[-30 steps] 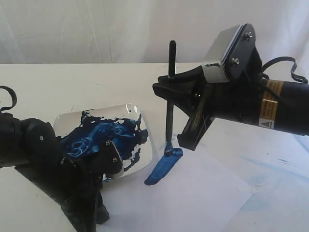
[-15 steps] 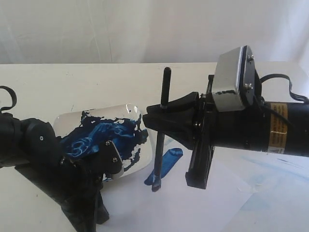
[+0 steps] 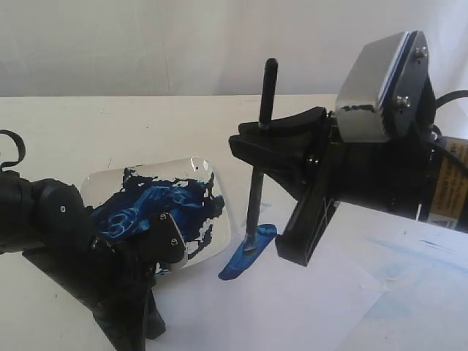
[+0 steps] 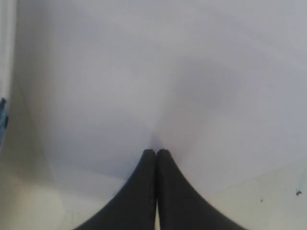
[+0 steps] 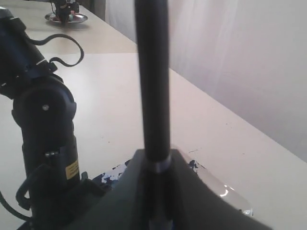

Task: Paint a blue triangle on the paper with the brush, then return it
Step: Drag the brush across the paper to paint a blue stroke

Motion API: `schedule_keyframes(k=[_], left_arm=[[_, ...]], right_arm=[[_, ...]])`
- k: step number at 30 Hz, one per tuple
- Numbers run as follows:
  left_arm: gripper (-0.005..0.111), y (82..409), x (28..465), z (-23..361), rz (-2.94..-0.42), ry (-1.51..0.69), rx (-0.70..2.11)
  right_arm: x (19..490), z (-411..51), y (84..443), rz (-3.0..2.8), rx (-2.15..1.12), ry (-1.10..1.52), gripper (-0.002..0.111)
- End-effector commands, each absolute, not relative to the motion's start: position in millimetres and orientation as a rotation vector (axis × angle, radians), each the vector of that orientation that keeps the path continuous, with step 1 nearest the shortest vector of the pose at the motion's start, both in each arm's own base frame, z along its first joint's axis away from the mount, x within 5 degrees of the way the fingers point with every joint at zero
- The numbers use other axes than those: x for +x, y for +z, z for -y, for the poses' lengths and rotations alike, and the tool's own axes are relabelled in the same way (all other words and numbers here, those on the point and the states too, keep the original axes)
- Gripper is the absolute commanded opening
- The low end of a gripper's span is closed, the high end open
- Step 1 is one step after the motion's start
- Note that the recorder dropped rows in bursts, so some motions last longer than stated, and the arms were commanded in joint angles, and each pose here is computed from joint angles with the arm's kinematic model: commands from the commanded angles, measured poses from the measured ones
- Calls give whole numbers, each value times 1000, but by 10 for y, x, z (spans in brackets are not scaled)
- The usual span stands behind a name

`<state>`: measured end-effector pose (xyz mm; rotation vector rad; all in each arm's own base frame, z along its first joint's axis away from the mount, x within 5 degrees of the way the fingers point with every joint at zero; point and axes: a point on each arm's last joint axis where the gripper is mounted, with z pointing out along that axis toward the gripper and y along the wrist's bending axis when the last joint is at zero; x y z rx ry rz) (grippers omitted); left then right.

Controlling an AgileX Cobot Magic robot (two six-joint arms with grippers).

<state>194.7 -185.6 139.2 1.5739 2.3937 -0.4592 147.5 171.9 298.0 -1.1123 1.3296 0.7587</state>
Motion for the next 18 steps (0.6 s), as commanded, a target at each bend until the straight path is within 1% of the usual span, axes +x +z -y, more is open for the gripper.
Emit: schedule_keyframes(k=[1,8,14,18], left_arm=[[0,1334,1907,1856,-2424,-474,1592],[0,1334,1907,1856,-2424,-474,1592],[0,1334,1907,1856,-2424,-474,1592],[0,1333,1905,1856,-2425,-475,1593]], right_arm=[[1385,-1792,2965,-1426,-1049,747,0],[1317,-1894,2951,-1457,-995,666,0],[1443,-1969,2911,-1505,-798,728,0],[1491,-2028,2832,-1524,-788,734,0]])
